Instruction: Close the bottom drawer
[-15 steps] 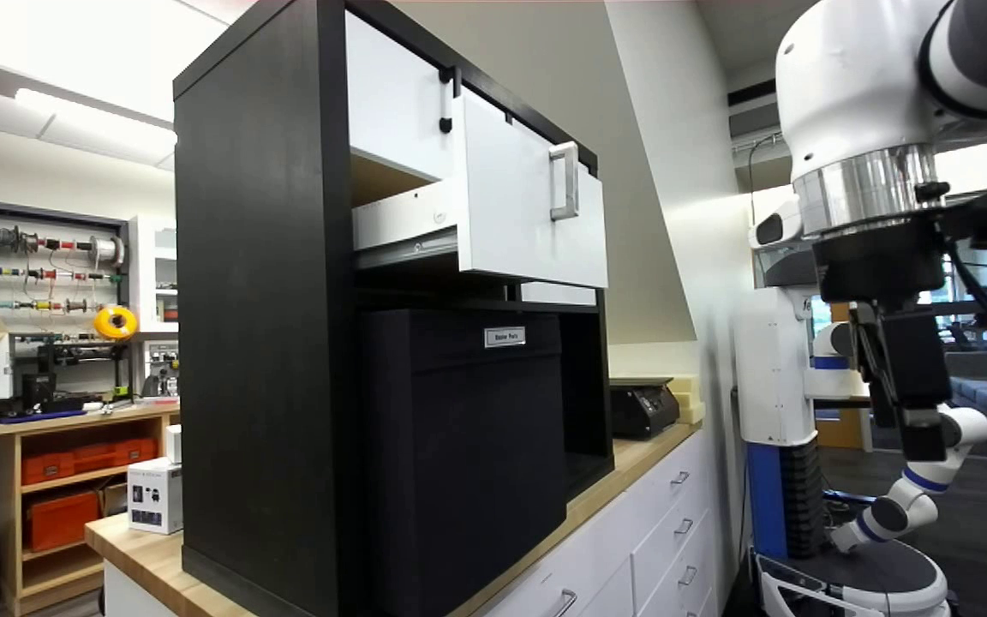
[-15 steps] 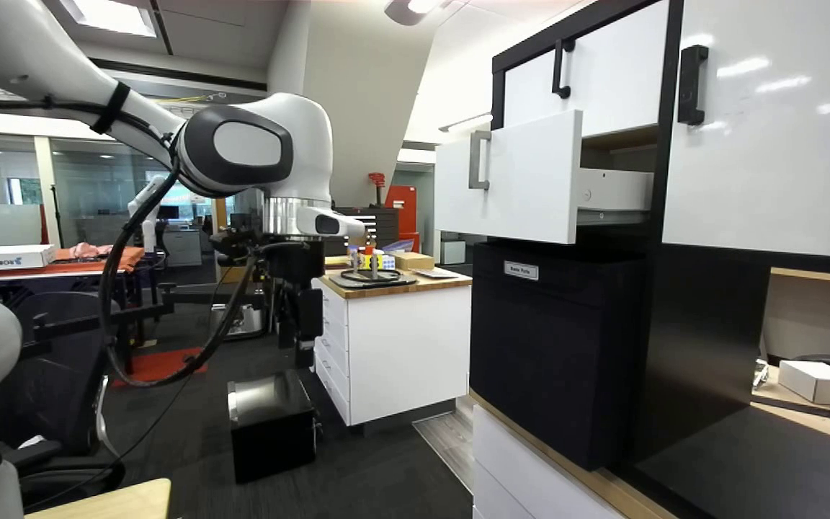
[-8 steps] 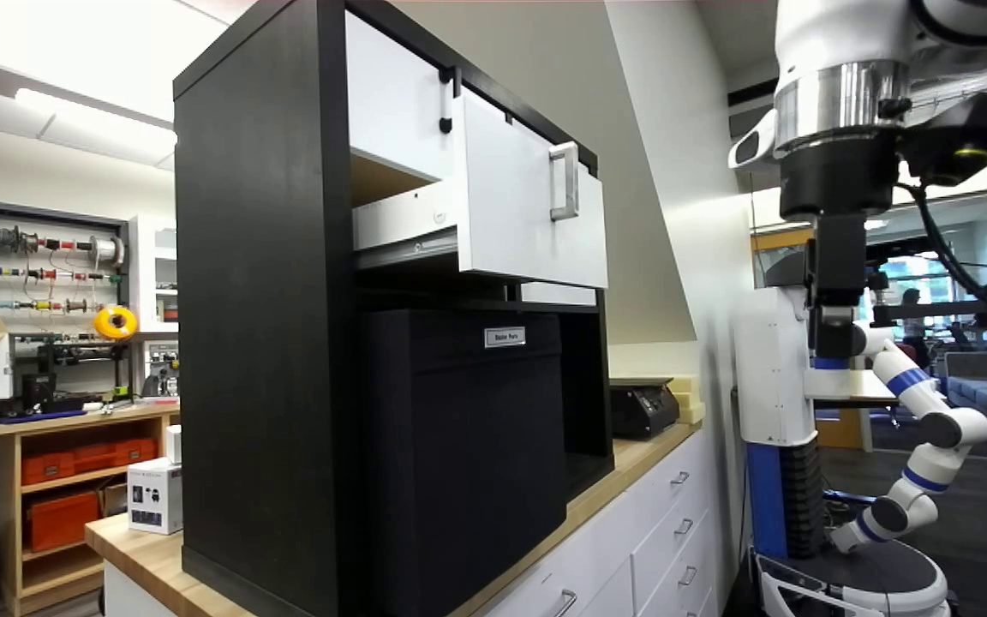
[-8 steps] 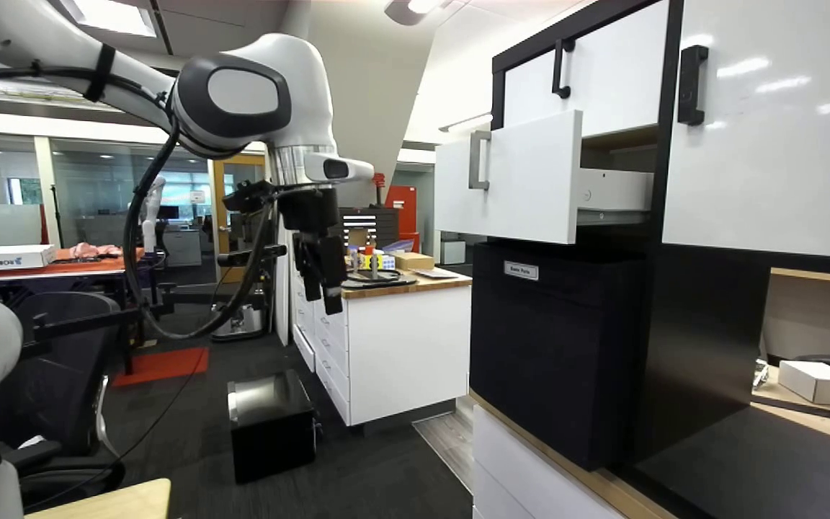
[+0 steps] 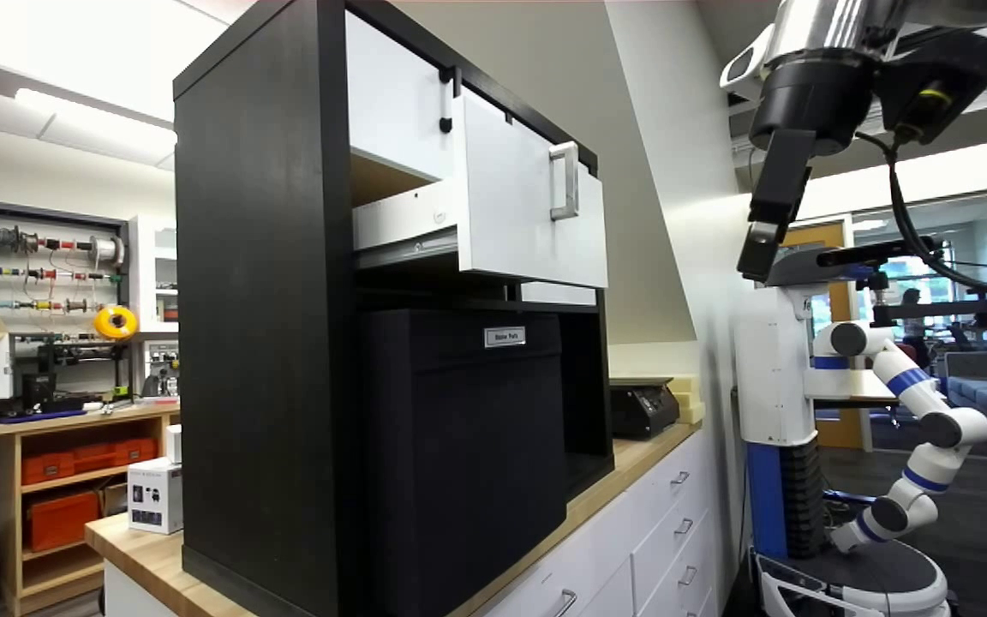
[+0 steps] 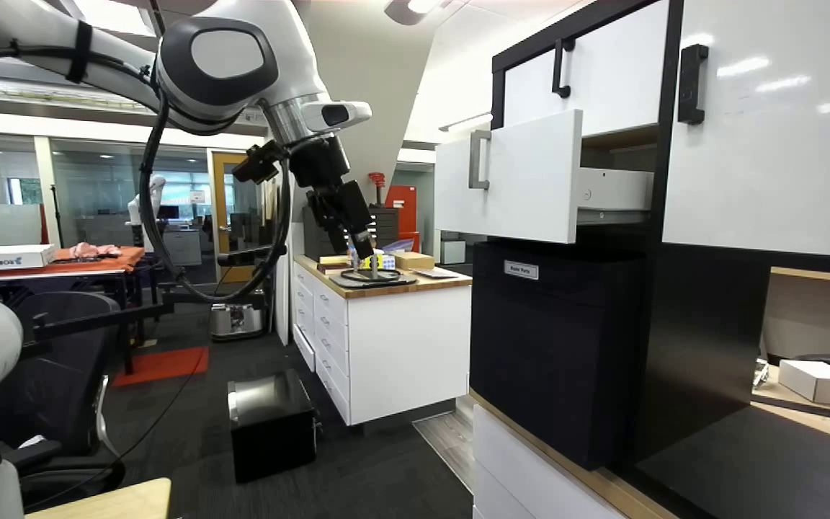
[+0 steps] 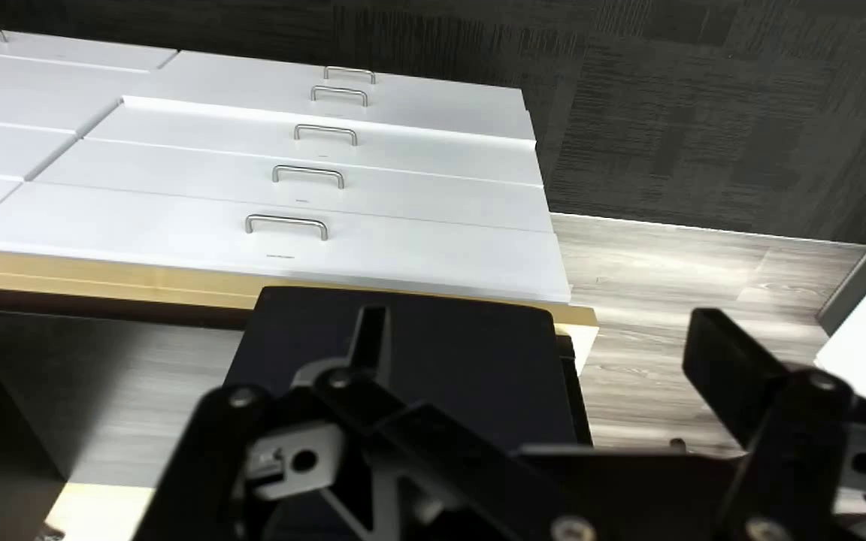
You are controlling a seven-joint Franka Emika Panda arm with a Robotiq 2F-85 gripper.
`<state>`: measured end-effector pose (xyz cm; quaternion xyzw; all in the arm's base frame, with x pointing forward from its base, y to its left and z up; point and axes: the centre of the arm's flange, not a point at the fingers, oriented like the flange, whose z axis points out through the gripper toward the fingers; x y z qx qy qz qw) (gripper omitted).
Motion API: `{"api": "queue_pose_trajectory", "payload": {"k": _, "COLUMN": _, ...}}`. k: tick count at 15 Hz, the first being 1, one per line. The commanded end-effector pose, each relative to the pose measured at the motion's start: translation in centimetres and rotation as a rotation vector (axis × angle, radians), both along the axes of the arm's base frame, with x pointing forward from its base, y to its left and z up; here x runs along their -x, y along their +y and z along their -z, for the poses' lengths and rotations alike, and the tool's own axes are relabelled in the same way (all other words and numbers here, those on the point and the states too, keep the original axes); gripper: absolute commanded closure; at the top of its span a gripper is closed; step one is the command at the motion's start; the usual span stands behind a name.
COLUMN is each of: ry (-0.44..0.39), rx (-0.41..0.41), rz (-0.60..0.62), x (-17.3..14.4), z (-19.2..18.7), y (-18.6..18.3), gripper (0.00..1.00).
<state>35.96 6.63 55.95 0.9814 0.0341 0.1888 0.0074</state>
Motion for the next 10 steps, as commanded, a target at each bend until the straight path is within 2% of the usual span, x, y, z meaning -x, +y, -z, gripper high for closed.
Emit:
{"api": "queue_pose_trajectory", "payload": {"k": 1, "ry": -0.001, "rx": 0.001, "rz": -0.001, "x": 0.0, "z": 0.0, "y": 0.0, "gripper": 0.0}}
{"api": "queue_pose_trajectory", "payload": {"k": 6, "ry": -0.002, "rx": 0.002, "rz": -0.001, "x": 0.0, "z": 0.0, "y": 0.0, "gripper": 0.0}}
{"api": "queue_pose_trajectory", "payload": {"k": 10, "ry": -0.056, "rx": 0.032, "rz": 0.03, "x": -0.2, "z": -1.2, "y": -0.2, "gripper": 0.0}}
